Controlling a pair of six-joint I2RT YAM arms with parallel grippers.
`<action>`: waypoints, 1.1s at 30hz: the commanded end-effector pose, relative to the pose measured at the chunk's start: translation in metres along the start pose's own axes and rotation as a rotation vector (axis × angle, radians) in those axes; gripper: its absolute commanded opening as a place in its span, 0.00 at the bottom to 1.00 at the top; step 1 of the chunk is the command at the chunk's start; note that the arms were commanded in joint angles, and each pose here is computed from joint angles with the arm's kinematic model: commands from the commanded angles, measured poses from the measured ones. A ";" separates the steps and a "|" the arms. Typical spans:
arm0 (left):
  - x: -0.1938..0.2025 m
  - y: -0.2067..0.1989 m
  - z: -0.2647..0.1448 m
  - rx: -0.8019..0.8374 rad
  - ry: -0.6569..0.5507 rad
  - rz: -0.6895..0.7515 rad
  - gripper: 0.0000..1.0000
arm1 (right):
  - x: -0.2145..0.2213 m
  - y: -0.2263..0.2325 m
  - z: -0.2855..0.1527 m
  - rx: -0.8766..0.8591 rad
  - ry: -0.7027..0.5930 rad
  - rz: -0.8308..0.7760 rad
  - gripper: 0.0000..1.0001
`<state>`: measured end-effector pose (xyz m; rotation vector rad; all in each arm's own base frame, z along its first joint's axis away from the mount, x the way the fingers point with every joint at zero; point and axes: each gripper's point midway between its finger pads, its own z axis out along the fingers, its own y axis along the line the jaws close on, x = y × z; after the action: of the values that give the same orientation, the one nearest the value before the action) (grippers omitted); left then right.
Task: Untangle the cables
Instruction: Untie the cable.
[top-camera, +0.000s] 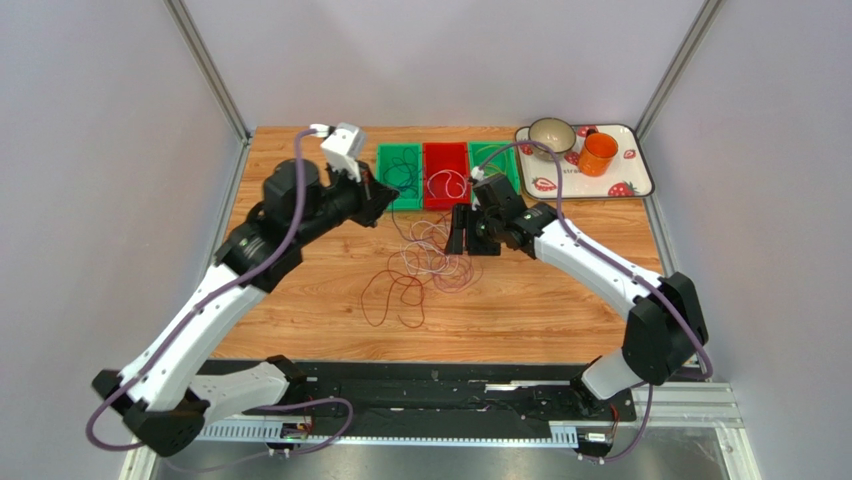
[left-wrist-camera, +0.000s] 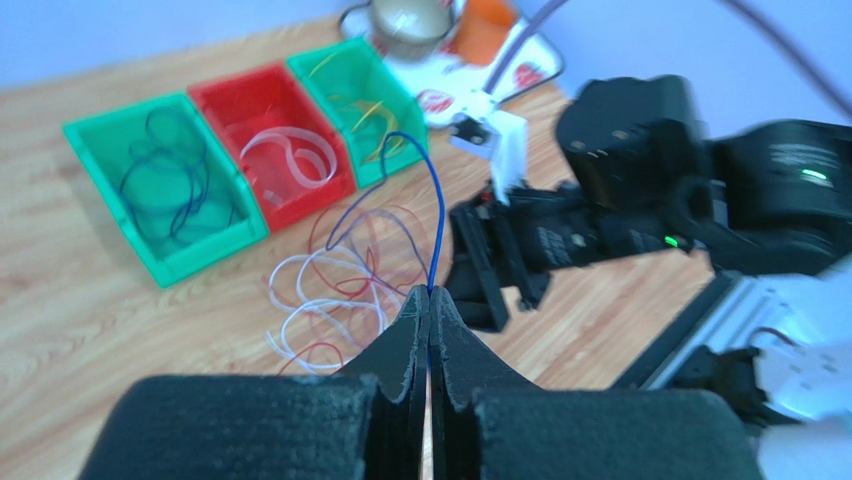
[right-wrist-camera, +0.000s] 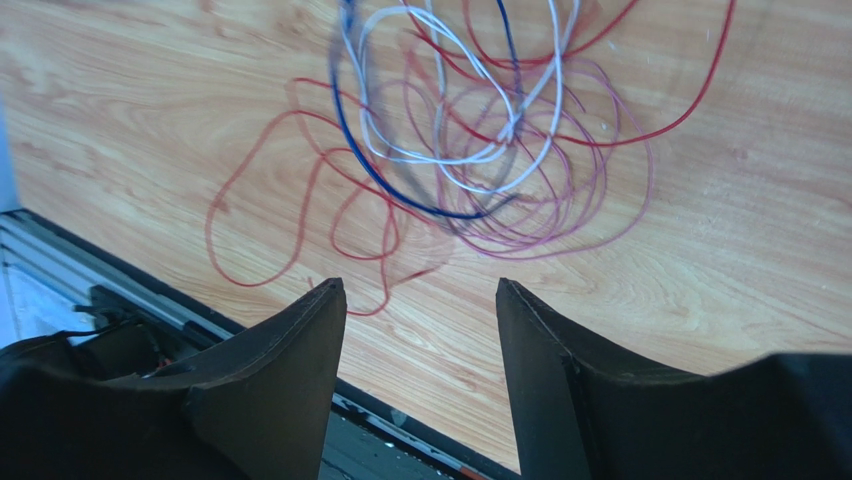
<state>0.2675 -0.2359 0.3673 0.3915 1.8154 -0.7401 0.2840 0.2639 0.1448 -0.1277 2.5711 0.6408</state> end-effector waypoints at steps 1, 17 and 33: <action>-0.014 -0.025 -0.048 0.117 -0.085 0.086 0.00 | -0.044 0.037 -0.048 -0.152 -0.219 -0.035 0.61; 0.065 0.017 0.015 -0.029 0.086 -0.033 0.00 | -0.005 0.031 -0.095 -0.294 -0.315 -0.120 0.69; -0.009 -0.087 -0.049 0.501 -0.110 0.035 0.00 | 0.044 0.024 -0.069 -0.390 -0.211 -0.079 0.68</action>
<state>0.2122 -0.2683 0.3426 0.6072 1.7209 -1.0657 0.2099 0.2380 0.1495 -0.2124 2.3625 0.9166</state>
